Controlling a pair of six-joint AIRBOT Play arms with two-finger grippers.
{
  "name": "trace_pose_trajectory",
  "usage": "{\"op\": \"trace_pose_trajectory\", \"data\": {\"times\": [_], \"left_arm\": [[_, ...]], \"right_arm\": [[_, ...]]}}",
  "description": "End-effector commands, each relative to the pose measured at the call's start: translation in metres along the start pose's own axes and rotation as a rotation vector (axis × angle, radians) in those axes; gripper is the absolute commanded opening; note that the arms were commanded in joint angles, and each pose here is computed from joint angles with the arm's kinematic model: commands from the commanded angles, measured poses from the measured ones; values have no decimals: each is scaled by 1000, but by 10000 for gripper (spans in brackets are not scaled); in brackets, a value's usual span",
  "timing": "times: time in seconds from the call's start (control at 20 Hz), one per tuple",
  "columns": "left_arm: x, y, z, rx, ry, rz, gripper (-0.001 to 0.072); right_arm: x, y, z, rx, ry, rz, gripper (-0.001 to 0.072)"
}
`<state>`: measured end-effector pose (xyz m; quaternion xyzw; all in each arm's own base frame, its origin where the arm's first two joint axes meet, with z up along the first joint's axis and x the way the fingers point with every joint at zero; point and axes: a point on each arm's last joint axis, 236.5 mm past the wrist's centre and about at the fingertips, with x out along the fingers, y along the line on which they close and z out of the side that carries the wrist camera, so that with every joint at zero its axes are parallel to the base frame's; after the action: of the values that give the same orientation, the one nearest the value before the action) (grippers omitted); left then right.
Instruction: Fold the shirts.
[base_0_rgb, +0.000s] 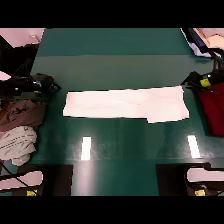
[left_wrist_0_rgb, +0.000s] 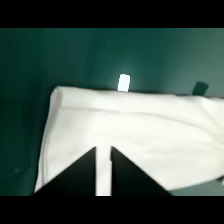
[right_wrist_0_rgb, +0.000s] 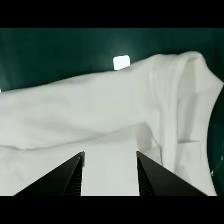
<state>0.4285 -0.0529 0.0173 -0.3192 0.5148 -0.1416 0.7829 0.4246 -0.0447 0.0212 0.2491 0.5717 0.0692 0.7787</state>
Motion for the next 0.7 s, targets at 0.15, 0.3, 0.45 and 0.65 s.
{"op": "trace_pose_trajectory", "data": {"times": [0.15, 0.3, 0.45, 0.65], "left_arm": [[-2, -21, -46, 75, 198, -70, 23], [14, -43, -67, 148, 258, -87, 23], [32, -73, -90, 229, 304, -106, 23], [51, -103, -114, 315, 336, -125, 23]], "right_arm": [[-19, -57, -32, 86, 81, 46, 672], [2, -79, -53, 121, 138, 87, 662], [26, -89, -69, 117, 220, 124, 648], [50, -91, -74, 64, 258, 156, 639]]}}
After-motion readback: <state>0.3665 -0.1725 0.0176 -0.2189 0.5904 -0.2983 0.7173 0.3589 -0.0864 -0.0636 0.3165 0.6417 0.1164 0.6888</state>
